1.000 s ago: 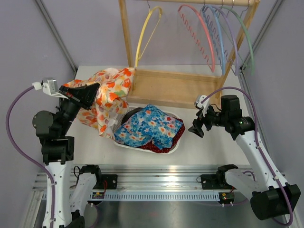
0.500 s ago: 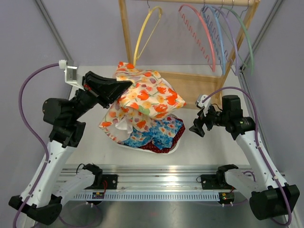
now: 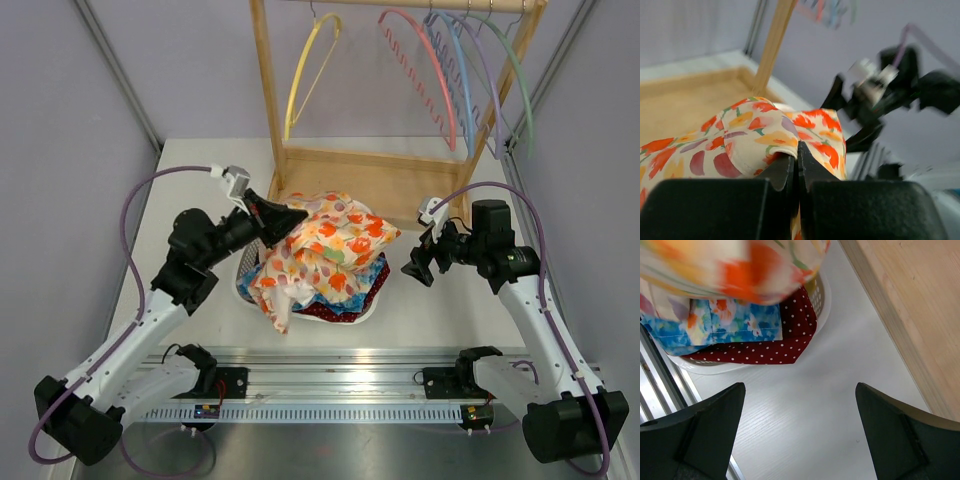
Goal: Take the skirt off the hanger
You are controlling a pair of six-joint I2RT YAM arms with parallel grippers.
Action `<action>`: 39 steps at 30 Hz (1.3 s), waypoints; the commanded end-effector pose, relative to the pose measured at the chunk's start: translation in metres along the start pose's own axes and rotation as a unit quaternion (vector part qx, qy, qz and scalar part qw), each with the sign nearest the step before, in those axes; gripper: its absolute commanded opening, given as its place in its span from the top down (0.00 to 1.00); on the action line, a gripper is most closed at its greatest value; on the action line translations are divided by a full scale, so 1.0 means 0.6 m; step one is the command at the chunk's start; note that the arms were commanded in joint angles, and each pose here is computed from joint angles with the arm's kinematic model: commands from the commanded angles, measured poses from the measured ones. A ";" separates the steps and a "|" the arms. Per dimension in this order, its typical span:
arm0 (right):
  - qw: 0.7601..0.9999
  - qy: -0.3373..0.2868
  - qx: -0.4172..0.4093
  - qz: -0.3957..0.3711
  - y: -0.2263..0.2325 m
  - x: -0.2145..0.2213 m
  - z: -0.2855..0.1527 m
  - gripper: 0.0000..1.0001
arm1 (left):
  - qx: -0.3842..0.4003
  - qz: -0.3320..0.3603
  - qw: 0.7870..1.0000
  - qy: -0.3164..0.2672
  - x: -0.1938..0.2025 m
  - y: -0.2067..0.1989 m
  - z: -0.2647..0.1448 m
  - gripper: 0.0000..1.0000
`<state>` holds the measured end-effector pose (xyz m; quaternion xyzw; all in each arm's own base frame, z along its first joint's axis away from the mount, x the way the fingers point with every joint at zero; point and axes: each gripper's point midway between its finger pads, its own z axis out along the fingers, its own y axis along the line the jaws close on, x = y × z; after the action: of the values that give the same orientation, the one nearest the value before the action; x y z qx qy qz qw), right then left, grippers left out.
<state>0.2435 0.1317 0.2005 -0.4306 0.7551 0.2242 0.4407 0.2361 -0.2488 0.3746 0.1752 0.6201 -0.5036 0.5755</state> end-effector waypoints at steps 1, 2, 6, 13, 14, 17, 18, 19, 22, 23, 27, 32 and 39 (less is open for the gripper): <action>1.000 -0.015 0.012 -0.016 -0.009 -0.014 -0.005 0.01 | -0.039 0.082 0.995 0.048 0.075 0.057 -0.021 1.00; 1.000 -0.015 0.013 -0.017 -0.010 -0.014 -0.005 0.00 | -0.044 0.086 0.993 0.062 0.093 0.066 -0.027 1.00; 1.000 -0.013 0.014 -0.015 -0.012 -0.011 -0.006 0.01 | -0.098 0.107 0.978 0.150 0.168 0.114 -0.070 1.00; 1.000 -0.009 0.020 -0.013 -0.018 -0.008 -0.008 0.01 | -0.150 0.034 0.950 0.271 0.284 0.161 -0.113 0.96; 1.000 -0.009 0.022 -0.011 -0.019 -0.007 -0.009 0.00 | -0.160 0.014 0.942 0.295 0.311 0.173 -0.116 0.93; 1.000 -0.010 0.028 -0.009 -0.024 -0.008 -0.011 0.00 | -0.192 0.000 0.933 0.303 0.322 0.191 -0.120 0.86; 0.999 -0.011 0.032 -0.010 -0.027 -0.012 -0.014 0.00 | -0.205 0.009 0.933 0.294 0.311 0.197 -0.120 0.76; 0.999 -0.012 0.037 -0.009 -0.029 -0.014 -0.017 0.01 | -0.205 0.018 0.936 0.285 0.299 0.194 -0.119 0.72; 0.998 -0.019 0.055 -0.014 -0.035 -0.030 -0.032 0.01 | -0.185 0.066 0.956 0.219 0.227 0.165 -0.111 0.51; 0.998 -0.020 0.061 -0.016 -0.036 -0.034 -0.037 0.00 | -0.176 0.078 0.961 0.199 0.206 0.152 -0.111 0.42; 0.996 -0.006 0.084 -0.018 -0.034 -0.045 -0.066 0.00 | -0.151 0.131 0.973 0.117 0.116 0.101 -0.121 0.13; 0.984 0.025 0.172 0.048 -0.059 -0.040 -0.108 0.01 | -0.156 0.173 0.970 0.064 0.047 0.062 -0.155 0.01; 0.934 0.000 0.324 0.151 -0.104 -0.054 -0.177 0.01 | -0.313 0.192 0.930 -0.016 -0.008 0.112 -0.247 0.01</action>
<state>0.2527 0.0637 0.2640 -0.2522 0.8326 0.0762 0.4871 0.2009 -0.1390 0.3277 0.1732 0.6805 -0.2513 0.6662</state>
